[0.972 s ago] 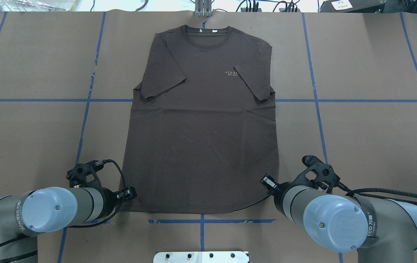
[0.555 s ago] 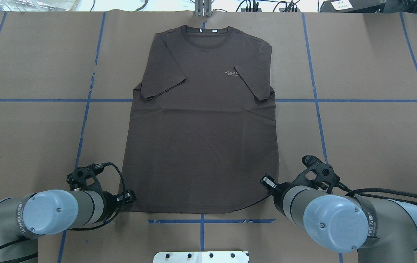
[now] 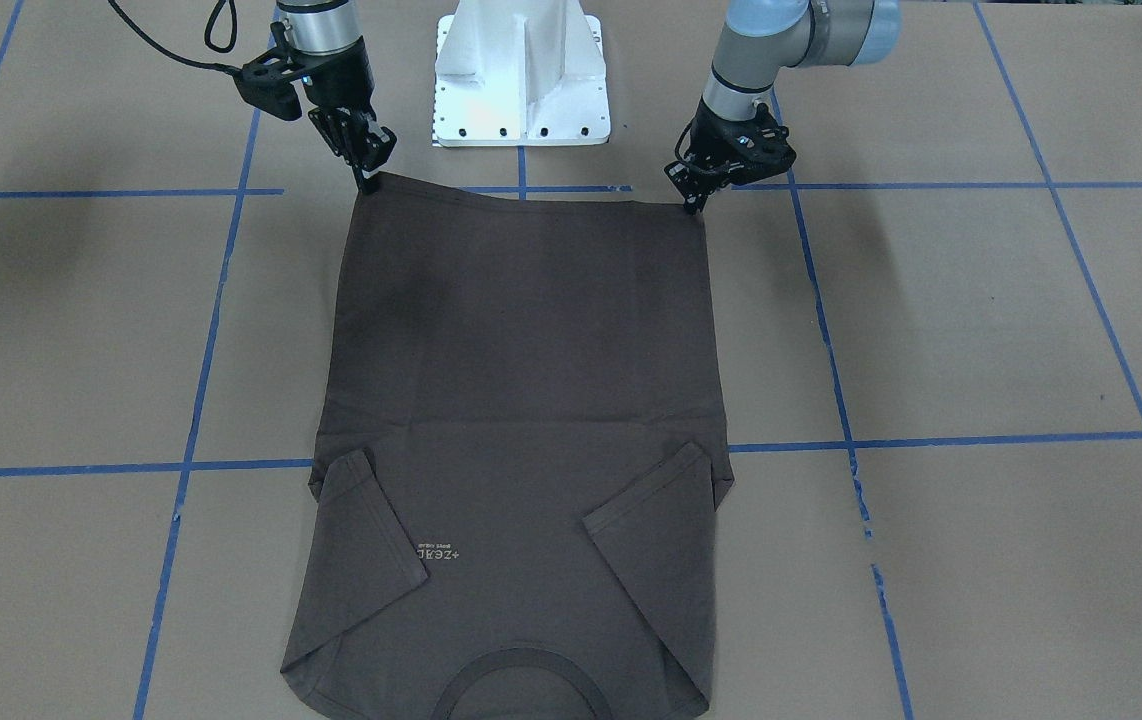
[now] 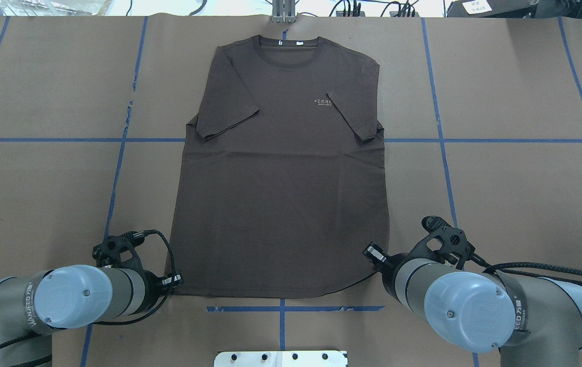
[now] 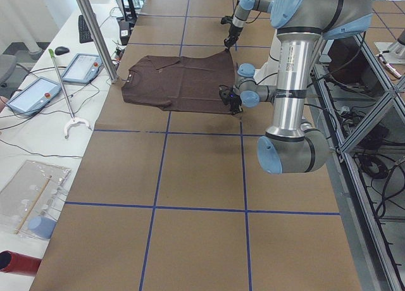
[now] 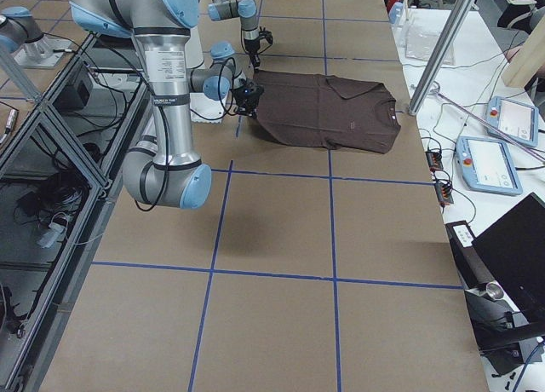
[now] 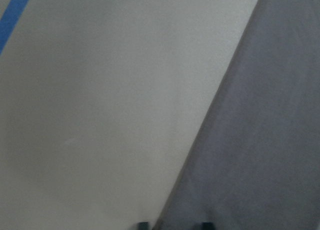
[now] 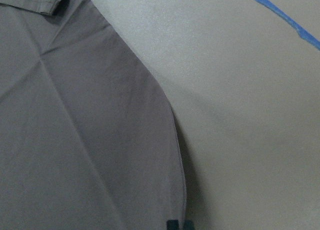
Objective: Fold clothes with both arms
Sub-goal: 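Grasp both hem corners nearest the robot with both grippers, then lift the hem with both grippers and fold it toward the collar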
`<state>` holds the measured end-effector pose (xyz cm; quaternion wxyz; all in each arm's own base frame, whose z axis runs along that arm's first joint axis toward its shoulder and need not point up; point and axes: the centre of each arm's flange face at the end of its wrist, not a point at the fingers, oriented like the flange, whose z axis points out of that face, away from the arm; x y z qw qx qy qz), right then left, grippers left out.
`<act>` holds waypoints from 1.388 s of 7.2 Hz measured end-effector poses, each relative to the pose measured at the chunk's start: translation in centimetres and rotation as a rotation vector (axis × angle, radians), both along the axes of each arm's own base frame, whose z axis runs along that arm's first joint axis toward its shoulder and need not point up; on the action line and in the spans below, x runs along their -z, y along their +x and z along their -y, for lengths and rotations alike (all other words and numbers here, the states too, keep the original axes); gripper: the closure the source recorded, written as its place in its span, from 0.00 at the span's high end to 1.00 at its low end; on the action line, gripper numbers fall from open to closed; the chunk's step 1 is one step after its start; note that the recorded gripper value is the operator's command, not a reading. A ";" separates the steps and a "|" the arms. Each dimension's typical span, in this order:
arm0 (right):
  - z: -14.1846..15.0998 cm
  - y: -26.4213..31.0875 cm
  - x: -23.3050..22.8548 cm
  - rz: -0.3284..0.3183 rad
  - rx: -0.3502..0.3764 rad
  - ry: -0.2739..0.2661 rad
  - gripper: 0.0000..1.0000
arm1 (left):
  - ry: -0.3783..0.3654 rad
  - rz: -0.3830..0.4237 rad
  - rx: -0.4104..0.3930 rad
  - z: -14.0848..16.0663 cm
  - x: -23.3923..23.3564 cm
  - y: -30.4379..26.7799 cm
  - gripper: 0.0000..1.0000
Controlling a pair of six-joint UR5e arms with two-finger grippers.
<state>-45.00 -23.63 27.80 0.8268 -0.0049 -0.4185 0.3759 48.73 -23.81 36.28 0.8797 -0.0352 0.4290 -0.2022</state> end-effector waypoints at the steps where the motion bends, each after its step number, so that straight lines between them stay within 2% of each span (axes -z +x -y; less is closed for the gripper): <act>1: 0.1 0.1 0.0 0.000 -0.003 0.000 0.00 | -0.004 -0.009 -0.008 -0.1 0.5 0.0 0.00; 4: 0.3 1.9 0.7 0.019 -0.008 0.000 0.00 | -0.003 -0.114 -0.037 -1.0 5.3 -2.5 0.00; 7: -4.9 5.8 0.7 0.031 0.112 -0.017 0.00 | -0.037 -0.181 -0.055 -2.4 8.3 -4.1 0.00; 8: -5.8 6.8 1.0 0.040 0.134 -0.015 0.00 | -0.039 -0.198 -0.069 -3.1 9.1 -4.3 0.00; 9: -5.5 7.6 1.7 0.056 0.129 -0.006 0.00 | -0.028 -0.212 -0.076 -3.4 9.8 -4.6 0.00; 10: -3.8 7.8 2.7 0.069 0.111 0.031 0.00 | 0.006 -0.208 -0.067 -2.1 9.8 -4.8 0.00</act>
